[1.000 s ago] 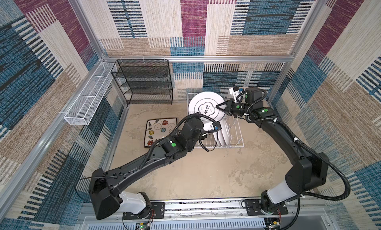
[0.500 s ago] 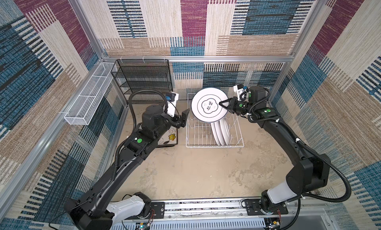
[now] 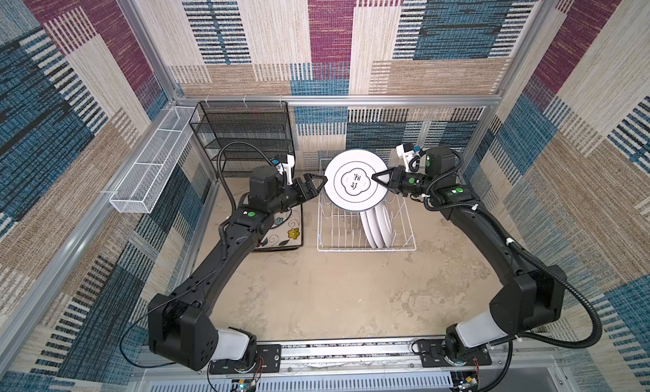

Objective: Unload the plates from the dish rack

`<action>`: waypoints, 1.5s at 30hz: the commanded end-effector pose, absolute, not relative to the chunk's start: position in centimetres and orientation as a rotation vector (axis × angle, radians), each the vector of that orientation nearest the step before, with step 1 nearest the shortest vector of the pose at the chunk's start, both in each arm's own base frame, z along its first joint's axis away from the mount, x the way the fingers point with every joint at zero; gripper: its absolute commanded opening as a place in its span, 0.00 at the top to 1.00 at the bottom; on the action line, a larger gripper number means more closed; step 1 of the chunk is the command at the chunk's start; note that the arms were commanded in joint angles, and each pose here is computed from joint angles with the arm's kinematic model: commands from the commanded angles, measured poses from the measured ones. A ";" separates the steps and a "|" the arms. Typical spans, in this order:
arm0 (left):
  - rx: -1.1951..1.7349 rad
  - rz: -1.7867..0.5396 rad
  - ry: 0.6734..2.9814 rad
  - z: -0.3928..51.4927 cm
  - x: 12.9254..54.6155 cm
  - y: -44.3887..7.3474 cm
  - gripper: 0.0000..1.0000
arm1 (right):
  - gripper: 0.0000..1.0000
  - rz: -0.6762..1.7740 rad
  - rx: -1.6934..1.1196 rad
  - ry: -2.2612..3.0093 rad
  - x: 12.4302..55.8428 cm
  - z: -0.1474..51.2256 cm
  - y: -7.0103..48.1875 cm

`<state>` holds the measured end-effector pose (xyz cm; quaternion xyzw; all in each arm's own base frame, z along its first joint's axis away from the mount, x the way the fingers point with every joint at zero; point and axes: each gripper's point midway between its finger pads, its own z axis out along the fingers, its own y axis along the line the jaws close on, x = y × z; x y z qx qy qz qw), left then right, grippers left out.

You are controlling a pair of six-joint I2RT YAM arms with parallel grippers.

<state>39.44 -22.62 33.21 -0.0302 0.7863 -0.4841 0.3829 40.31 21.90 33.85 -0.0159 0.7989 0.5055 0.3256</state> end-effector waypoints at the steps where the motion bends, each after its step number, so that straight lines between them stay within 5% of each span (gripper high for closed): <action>1: -0.037 -1.413 1.984 34.4 39.2 -24.4 0.14 | 1.00 1.385 -0.139 2.038 39.9 35.1 22.7; 7: -0.044 -1.495 2.014 32.9 39.9 -25.8 0.24 | 1.00 1.440 -0.168 2.062 39.8 34.2 23.4; 22: -0.103 -1.548 2.068 30.2 40.3 -26.8 0.89 | 0.92 1.466 -0.150 2.096 40.3 32.7 23.7; 27: -0.108 -1.524 2.082 29.8 39.9 -26.5 0.96 | 0.83 1.458 -0.147 2.098 40.3 32.6 23.6; 29: -0.112 -1.503 2.094 29.7 39.7 -26.3 1.00 | 0.75 1.438 -0.137 2.095 40.5 32.6 23.4; 39: -0.103 -1.501 2.070 31.4 38.5 -25.8 1.00 | 0.06 1.162 -0.187 1.961 40.0 35.4 20.9; 45: -0.107 -1.501 2.091 31.8 36.4 -25.1 1.00 | 0.00 0.938 -0.305 1.832 37.6 37.9 18.8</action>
